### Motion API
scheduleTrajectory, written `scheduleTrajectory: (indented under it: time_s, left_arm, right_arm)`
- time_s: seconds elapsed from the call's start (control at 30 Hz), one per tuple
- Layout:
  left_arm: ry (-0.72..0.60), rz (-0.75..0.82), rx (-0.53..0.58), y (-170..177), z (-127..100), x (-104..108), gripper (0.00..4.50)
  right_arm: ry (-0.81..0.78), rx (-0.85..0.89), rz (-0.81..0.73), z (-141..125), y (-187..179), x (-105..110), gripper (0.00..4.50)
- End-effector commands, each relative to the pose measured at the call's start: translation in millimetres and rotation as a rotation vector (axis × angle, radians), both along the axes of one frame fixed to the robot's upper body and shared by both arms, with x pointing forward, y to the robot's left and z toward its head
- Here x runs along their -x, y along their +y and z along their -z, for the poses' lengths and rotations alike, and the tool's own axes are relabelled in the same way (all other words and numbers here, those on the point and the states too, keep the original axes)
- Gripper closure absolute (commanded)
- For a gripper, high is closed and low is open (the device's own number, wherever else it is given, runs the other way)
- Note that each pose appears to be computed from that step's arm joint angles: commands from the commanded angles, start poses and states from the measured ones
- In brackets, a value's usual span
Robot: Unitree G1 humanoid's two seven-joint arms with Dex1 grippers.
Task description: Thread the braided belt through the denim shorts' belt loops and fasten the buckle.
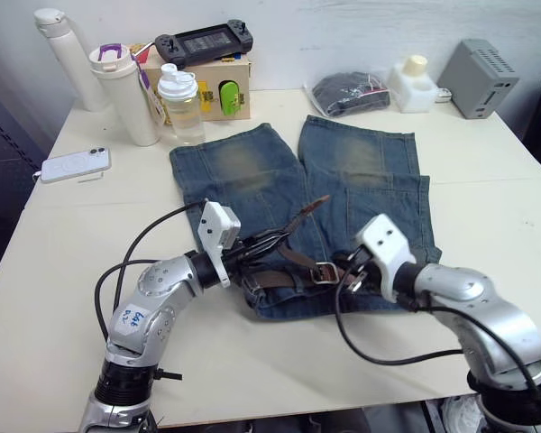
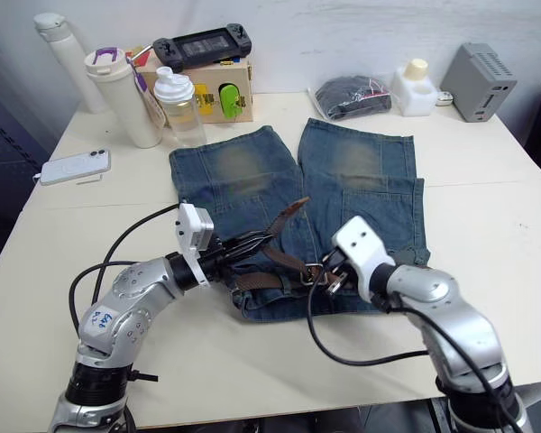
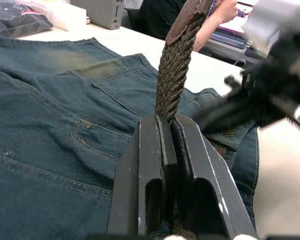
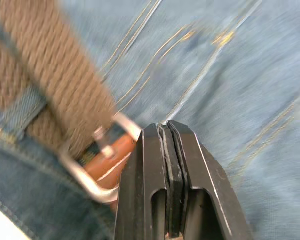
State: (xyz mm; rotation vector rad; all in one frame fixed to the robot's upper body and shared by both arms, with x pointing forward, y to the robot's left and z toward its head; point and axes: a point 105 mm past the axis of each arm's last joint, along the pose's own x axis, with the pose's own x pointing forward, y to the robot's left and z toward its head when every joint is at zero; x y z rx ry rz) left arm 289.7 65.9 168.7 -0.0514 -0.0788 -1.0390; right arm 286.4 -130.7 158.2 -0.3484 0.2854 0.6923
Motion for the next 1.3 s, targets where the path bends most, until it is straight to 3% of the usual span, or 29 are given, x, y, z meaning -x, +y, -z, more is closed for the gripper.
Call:
scheduleTrajectory:
  time_s: [0.03,0.33,0.63,0.83,1.03,1.17,1.3]
  left_arm:
    - [-0.052,0.016,0.021,-3.1,-11.9,8.7,4.5]
    - [-0.052,0.009,0.016,-2.9,-11.5,9.1,4.5]
    - [-0.056,0.006,0.017,-3.3,-13.8,8.7,4.5]
    - [-0.052,0.011,0.018,-5.3,-13.2,8.5,4.5]
    - [-0.048,0.017,0.01,-6.3,-11.0,9.7,4.5]
    - [-0.046,0.007,-0.019,0.1,-7.7,10.7,4.5]
    - [-0.061,-0.003,-0.105,10.5,4.1,13.8,4.5]
  right_arm:
    - [-0.018,-0.001,-0.028,-10.5,0.3,7.8,4.36]
    - [0.045,0.069,-0.065,14.7,12.9,17.5,4.36]
    - [0.054,0.074,-0.079,20.8,23.8,19.8,4.36]
    - [0.009,0.051,-0.114,12.5,38.5,16.5,4.36]
    - [0.018,0.073,-0.185,14.5,53.3,26.2,4.36]
    - [0.008,0.101,-0.168,14.0,46.4,25.3,4.36]
    - [-0.052,0.064,-0.087,-8.4,30.2,12.0,4.36]
